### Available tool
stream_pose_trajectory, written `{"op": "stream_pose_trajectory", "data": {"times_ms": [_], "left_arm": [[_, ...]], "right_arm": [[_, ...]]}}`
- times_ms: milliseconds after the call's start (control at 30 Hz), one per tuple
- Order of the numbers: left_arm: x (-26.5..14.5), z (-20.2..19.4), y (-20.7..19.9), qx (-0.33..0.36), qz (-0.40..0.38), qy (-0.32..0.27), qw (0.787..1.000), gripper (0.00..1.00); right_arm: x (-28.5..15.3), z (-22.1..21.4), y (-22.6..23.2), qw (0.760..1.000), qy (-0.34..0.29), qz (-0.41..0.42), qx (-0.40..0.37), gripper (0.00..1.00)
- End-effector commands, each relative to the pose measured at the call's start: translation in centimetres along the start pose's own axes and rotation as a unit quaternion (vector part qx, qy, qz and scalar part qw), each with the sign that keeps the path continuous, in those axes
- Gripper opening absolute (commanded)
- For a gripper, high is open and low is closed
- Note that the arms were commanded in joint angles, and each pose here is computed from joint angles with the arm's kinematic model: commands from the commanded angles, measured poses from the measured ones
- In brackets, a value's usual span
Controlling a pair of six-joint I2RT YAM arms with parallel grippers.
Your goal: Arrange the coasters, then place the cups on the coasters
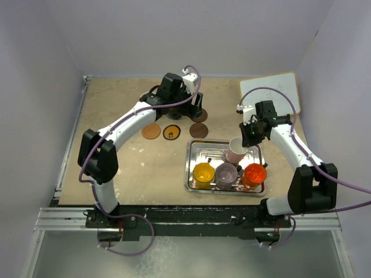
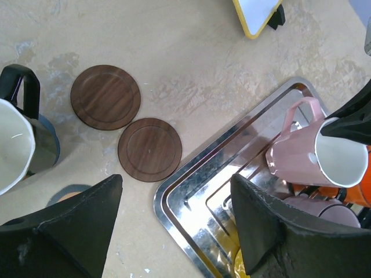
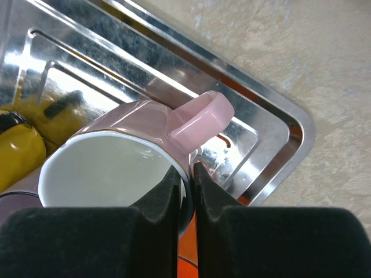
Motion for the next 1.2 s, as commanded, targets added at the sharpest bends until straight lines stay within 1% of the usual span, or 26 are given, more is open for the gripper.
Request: {"op": "stream_pose_trajectory", "data": {"times_ms": [0, 100, 200, 400, 600, 833, 1067, 1167], "left_arm": [[-1.0, 3.3, -2.0, -0.023, -0.009, -0.041, 0.999, 0.72], [-0.6, 3.7, -2.9, -0.035, -0.013, -0.041, 0.998, 0.72], [-0.2, 4.2, -3.5, -0.051, -0.004, -0.044, 0.998, 0.72], [1.2, 5.9, -5.0, -0.076, -0.003, -0.047, 0.996, 0.72], [3.3, 6.6, -5.4, -0.103, -0.003, -0.051, 0.993, 0.72], [5.1, 7.1, -5.6, -0.120, -0.003, -0.055, 0.991, 0.72], [6.5, 6.1, -6.0, -0.138, -0.007, -0.039, 0.990, 0.66], [6.9, 5.7, -5.9, -0.143, -0.002, -0.034, 0.989, 0.58]], "right_arm": [[-3.6, 5.4, -0.2, 0.994, -0.103, -0.022, 0.006, 0.00], [-4.5, 7.2, -0.6, 0.991, -0.129, -0.034, 0.016, 0.00], [-5.2, 9.3, -1.4, 0.986, -0.151, -0.064, 0.035, 0.00], [-5.5, 12.7, -2.8, 0.976, -0.164, -0.129, 0.054, 0.00], [-5.9, 15.7, -2.4, 0.966, -0.194, -0.157, 0.068, 0.00], [-5.3, 17.4, -1.3, 0.964, -0.194, -0.167, 0.070, 0.00], [-5.0, 18.8, -0.1, 0.965, -0.193, -0.164, 0.066, 0.00], [-5.1, 19.1, 0.2, 0.965, -0.196, -0.160, 0.066, 0.00]]}}
Point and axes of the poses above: each gripper's point midway between its finger pads, its own x axis out along the fingers, its own y axis along the line the jaws close on, z = x × y, the point moved 4 cm from there along -x, back along the fingers
